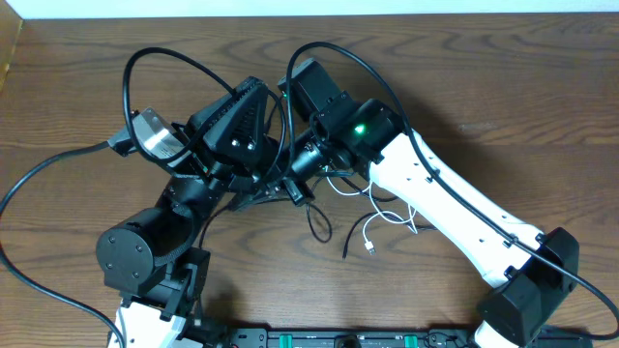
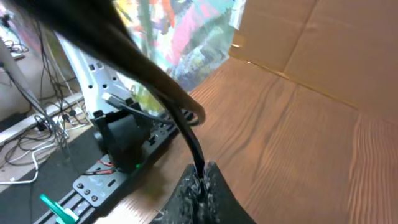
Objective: Untangle cables
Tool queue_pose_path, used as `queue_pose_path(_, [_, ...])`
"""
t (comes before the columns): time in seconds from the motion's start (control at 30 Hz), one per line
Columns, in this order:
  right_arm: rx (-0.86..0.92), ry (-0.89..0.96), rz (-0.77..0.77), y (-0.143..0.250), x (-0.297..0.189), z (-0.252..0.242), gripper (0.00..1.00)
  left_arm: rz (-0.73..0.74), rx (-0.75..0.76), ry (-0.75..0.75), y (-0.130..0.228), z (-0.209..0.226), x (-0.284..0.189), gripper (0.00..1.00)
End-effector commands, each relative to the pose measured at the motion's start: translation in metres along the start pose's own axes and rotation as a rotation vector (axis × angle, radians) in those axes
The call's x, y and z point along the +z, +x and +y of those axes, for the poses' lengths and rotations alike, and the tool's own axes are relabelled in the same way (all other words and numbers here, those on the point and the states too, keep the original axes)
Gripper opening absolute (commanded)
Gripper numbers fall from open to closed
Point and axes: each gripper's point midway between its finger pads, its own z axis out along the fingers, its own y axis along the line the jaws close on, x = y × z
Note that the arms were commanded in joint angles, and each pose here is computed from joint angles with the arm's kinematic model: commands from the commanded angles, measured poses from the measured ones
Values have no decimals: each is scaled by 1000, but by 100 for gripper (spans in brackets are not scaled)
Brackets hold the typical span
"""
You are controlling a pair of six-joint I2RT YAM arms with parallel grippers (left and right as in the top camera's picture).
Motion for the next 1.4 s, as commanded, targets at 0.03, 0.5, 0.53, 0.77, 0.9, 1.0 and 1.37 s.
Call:
queue_pose_path(0.03, [85,34,55,9,1,-4,1,-11,1,14,-7,-5,-1,7])
queue_pose_path(0.5, [422,392,242,67,-63,-64,1,14,-10,-3,0,0,0,7])
queue_pose_path(0.53, [453,428,254,72,-70,-69,1,14,-10,-3,0,0,0,7])
queue_pose_path(0.77, [712,686,255,109,-152,-94,1,15,-10,-4,0,0,0,11])
queue_pose_path(0.9, [789,753,230,120,-182,-97,1,24,-14,-10,3,2,0,11])
queue_pose_path(1.0, [819,759,219,122,-188,-96,1,34,-15,-17,5,4,0,8])
queue_pose_path(1.37, [754,665,248,108,-143,-90,75,44,-19,-19,9,6,1,7])
